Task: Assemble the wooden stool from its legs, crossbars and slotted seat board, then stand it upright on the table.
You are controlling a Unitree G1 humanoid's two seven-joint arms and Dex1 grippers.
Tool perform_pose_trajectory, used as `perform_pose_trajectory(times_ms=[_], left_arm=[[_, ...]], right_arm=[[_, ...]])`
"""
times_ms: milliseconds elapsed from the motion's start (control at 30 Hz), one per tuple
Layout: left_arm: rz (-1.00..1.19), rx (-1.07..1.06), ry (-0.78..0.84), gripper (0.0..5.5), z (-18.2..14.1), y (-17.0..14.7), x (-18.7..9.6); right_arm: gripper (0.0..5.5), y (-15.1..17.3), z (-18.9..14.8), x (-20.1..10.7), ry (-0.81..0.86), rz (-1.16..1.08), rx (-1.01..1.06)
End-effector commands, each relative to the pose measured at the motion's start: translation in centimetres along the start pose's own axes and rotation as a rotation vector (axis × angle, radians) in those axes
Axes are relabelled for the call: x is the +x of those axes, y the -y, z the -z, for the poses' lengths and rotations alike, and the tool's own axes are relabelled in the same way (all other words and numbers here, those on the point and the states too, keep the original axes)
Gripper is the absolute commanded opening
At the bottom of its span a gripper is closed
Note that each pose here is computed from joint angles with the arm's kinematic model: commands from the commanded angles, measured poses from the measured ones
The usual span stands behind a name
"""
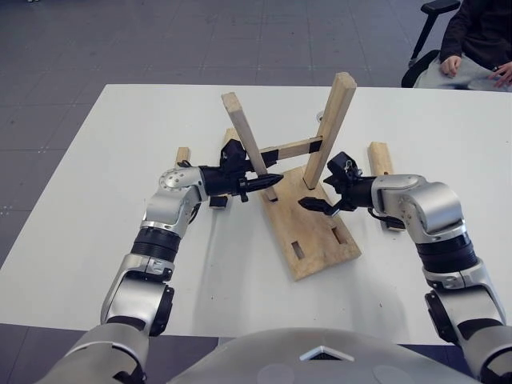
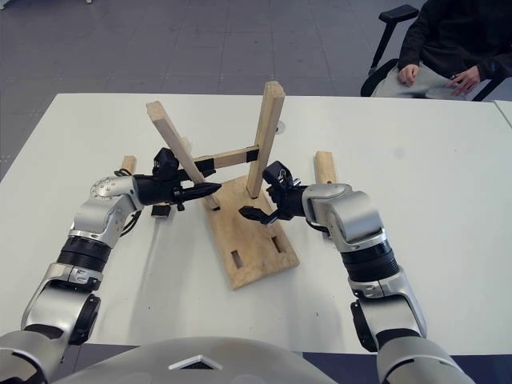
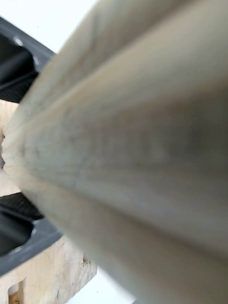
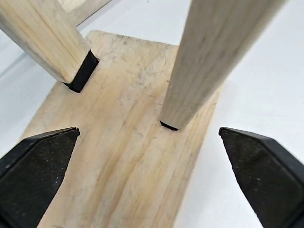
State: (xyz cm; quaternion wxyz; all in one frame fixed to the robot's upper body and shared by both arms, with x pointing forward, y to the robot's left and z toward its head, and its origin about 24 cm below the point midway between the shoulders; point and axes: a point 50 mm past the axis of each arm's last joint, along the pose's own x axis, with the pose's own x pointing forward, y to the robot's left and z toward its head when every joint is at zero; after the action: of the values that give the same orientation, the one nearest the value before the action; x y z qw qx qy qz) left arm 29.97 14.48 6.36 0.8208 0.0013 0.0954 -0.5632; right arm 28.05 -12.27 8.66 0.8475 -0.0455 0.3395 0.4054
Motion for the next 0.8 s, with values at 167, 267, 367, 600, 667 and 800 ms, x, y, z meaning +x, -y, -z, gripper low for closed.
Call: perform_pose_trajectory(times_ms=[167,267,367,600,667,800], left_arm=[[-0.039,-0.019,-0.144,2.04,3.2,1.0,-0.2],[-0.049,-0.018,-0.141,2.04,3.3,1.0,-0.5],[-0.058,-0.019,-0.143,2.04,3.3,1.0,-0.6],[-0.054,-0.016,-0.154,2.04,3.4,0.9,-0.2],[-0.054,-0.015,-0.155,2.04,3.4,0.8,-0.1],[-0.052,-0.012,-0.15,2.04,3.1,0.6,0.0]], right_arm=[[5.5,-0.6,-7.0,-7.9,0.19,-0.133,-0.073],[5.5,-2.0,-9.5,-12.2,0.298,-0.296,-0.131],[5.5,-3.1,-11.3,-14.6,0.387,-0.405,-0.165],[4.1,-7.2,-11.9,-7.7,0.467,-0.381,-0.033],[3.65,-8.3,-11.0,-6.0,0.458,-0.291,-0.049],[2.77,-8.6,-10.0,-4.0,0.477,-0.11,-0.112]])
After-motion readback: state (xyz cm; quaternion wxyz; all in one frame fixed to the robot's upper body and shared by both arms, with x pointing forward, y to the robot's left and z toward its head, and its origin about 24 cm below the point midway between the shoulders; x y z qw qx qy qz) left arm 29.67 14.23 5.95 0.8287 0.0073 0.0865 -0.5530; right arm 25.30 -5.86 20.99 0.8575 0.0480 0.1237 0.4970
